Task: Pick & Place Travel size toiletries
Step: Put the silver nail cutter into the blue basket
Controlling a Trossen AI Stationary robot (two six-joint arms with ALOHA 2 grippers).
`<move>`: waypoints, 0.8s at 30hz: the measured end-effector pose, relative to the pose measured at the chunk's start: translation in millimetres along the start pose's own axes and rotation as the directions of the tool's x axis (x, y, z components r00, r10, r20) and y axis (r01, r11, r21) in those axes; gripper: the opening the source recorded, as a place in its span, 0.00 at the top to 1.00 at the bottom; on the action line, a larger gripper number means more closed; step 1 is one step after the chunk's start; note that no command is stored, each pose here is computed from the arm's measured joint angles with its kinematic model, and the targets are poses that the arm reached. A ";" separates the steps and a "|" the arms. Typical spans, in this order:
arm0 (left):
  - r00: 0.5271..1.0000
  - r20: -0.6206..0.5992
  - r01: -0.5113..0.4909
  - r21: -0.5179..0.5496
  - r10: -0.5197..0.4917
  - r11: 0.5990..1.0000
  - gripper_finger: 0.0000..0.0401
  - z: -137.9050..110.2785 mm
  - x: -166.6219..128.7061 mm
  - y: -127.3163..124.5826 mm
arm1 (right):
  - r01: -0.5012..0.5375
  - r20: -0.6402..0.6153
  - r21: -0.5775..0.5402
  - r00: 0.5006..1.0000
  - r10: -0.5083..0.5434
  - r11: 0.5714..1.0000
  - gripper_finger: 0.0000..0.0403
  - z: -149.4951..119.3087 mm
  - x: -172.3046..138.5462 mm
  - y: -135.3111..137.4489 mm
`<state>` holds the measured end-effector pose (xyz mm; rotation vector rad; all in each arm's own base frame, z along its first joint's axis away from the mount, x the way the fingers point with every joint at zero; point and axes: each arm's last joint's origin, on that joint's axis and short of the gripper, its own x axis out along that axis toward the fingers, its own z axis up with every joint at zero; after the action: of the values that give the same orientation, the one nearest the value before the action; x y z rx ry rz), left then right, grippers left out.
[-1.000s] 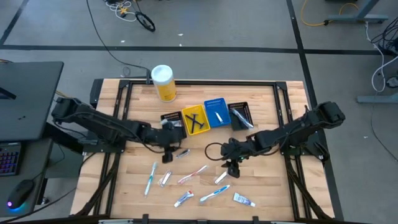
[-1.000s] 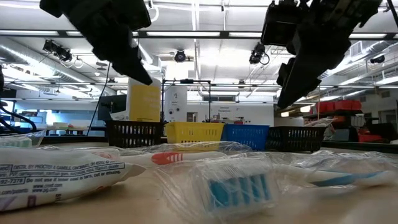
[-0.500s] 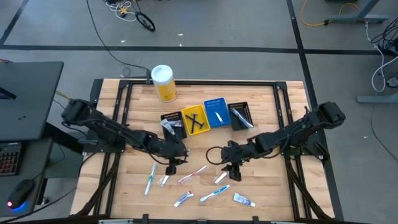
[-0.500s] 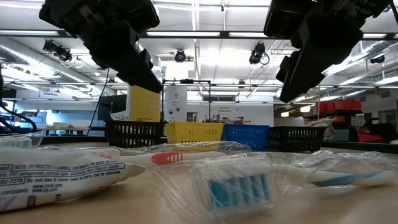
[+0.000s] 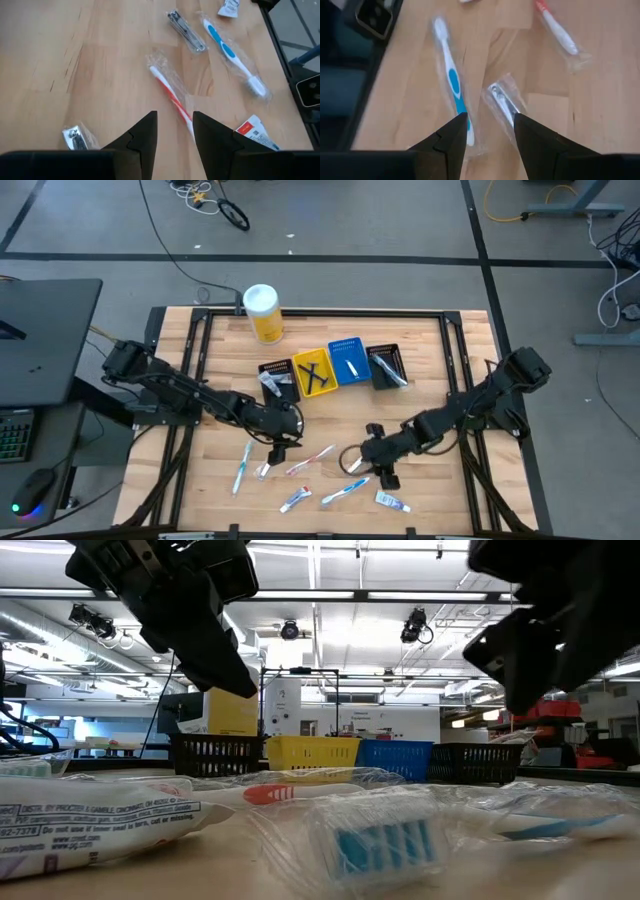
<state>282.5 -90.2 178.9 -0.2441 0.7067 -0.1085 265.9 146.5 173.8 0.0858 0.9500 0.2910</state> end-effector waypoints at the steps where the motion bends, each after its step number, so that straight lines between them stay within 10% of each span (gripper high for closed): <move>1: 1.000 0.000 0.000 -0.005 0.000 1.000 0.67 0.0 0.0 -0.1 | 0.017 -0.003 -0.035 1.000 -0.018 0.999 0.57 -2.4 1.3 3.6; 8: 1.000 0.001 0.000 -0.038 0.000 0.999 0.67 -0.2 -0.2 -0.9 | 0.139 0.019 -0.212 0.990 -0.138 0.967 0.57 -13.1 12.3 18.0; 24: 0.999 0.022 -0.043 -0.040 0.044 0.998 0.67 0.6 -0.5 0.3 | 0.138 -0.072 -0.240 0.985 -0.160 0.961 0.57 -14.6 45.2 -17.2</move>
<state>282.5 -89.7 179.5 -0.2676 0.6918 -0.0498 282.3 142.0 126.3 -0.2164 0.9998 0.2671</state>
